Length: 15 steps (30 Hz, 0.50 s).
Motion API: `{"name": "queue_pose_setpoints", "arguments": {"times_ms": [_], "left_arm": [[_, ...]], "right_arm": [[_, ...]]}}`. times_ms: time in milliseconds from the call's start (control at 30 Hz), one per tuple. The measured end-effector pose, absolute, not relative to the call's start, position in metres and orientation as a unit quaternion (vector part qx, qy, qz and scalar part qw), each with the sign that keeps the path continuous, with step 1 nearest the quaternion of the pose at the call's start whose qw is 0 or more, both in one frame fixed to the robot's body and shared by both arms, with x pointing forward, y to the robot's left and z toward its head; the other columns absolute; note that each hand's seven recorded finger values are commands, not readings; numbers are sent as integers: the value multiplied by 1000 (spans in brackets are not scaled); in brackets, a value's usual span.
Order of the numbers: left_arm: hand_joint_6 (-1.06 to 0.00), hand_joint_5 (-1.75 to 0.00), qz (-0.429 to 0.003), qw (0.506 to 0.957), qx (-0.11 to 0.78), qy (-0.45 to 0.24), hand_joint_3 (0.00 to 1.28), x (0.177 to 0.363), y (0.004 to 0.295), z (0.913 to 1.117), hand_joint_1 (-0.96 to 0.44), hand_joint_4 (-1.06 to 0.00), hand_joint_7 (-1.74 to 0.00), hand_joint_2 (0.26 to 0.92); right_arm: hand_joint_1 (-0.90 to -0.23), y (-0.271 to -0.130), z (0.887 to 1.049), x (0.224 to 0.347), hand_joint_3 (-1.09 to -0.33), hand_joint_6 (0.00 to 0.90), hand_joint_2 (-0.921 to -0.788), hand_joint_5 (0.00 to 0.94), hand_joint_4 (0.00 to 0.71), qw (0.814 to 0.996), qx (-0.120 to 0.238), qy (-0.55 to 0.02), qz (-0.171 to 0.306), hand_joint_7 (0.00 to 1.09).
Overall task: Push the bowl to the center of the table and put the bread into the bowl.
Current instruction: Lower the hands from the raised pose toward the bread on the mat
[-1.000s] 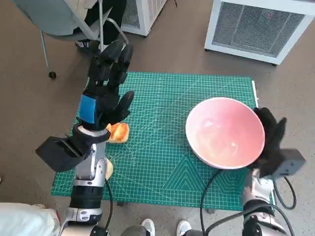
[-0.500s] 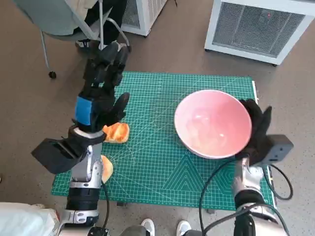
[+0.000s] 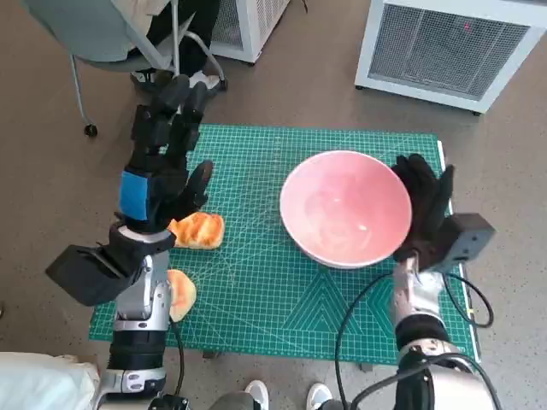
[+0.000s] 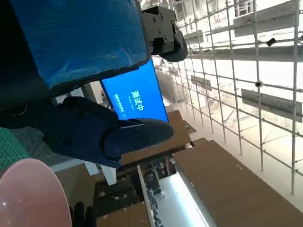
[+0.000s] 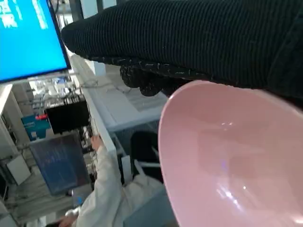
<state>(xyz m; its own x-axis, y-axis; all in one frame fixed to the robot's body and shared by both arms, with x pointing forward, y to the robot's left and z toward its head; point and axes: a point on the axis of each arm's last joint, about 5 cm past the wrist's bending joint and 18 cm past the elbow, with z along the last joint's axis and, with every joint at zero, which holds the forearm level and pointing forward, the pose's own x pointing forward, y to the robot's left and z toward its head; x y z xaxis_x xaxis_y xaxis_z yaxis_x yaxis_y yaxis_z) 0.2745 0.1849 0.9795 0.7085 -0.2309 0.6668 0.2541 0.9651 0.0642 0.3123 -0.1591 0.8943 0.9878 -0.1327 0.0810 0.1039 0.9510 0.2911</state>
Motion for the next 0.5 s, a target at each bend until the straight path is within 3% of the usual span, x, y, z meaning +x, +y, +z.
{"name": "queue_pose_setpoints", "arguments": {"times_ms": [133,500], "left_arm": [[-29,-3,-128,925,-14,-356,436,274,187,978,-377,-166,-564,921],[-37,-6,-119,927,-5,-355,437,273,190,979,-380,-176,-557,921]], "right_arm": [[-507,-152,898,316,-862,134,-921,3,307,989,135,-45,-47,484],[-478,-139,905,321,-871,107,-921,6,314,995,87,-34,-29,512]]}}
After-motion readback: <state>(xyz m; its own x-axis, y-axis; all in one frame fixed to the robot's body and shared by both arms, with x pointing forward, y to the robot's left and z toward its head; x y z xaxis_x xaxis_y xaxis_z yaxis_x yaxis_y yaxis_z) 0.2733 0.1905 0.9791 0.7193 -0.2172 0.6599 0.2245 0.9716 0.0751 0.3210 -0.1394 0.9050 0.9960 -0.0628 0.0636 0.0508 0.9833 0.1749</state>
